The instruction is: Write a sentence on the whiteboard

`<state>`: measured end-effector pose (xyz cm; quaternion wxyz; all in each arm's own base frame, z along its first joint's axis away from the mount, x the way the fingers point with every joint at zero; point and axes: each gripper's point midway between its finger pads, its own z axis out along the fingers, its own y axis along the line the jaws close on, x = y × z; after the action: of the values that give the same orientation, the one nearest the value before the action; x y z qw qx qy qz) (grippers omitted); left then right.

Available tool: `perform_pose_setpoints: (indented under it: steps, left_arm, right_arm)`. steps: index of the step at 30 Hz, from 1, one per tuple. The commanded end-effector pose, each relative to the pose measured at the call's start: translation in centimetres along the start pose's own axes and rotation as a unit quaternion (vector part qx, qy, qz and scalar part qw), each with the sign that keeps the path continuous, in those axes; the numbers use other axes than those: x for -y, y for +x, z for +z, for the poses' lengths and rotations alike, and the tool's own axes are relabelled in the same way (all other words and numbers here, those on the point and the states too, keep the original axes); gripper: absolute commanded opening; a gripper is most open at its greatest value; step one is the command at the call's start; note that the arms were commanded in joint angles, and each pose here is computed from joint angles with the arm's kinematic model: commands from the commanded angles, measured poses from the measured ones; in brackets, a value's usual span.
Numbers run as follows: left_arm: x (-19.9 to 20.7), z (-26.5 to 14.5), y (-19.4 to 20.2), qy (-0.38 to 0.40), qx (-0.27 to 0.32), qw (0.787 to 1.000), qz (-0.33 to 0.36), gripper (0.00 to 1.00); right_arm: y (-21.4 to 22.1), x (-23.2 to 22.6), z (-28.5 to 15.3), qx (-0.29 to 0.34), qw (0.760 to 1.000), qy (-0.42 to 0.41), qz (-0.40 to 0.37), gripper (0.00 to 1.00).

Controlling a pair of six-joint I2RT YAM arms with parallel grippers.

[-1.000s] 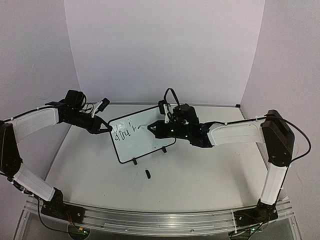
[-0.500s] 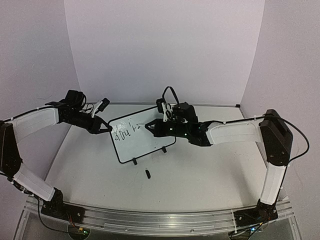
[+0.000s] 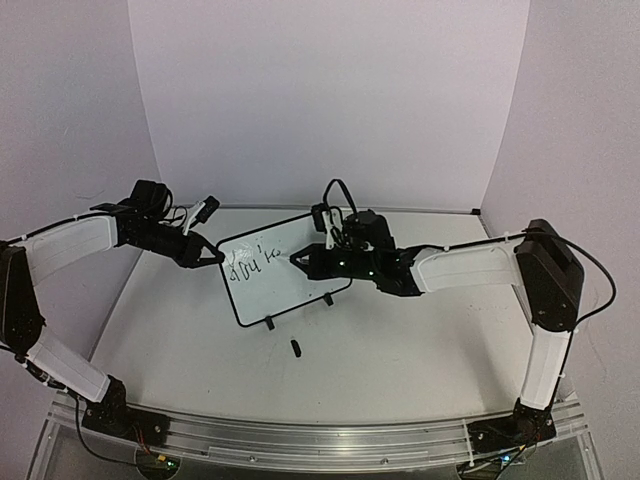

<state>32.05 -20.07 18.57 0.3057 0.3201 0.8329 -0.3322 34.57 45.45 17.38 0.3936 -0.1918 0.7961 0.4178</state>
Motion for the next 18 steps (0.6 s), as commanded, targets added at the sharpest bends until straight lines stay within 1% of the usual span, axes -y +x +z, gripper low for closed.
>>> perform_pose_setpoints:
  steps: [1, 6, 18]
  left_arm:
    - [-2.0, -0.2, -0.3, -0.049, -0.011, 0.999, 0.009, 0.0]
    - [-2.0, -0.1, -0.2, -0.048, -0.012, 0.999, 0.008, 0.0]
    - [-2.0, -0.2, -0.3, -0.049, -0.009, 0.999, 0.01, 0.0]
  right_arm:
    - [0.3, 0.9, -0.3, 0.005, 1.0, 0.014, 0.004, 0.0]
    - [0.4, 1.2, -0.5, 0.006, 1.0, 0.022, 0.005, 0.0]
    - [-1.3, 1.3, -1.6, 0.035, 0.998, 0.044, -0.001, 0.0]
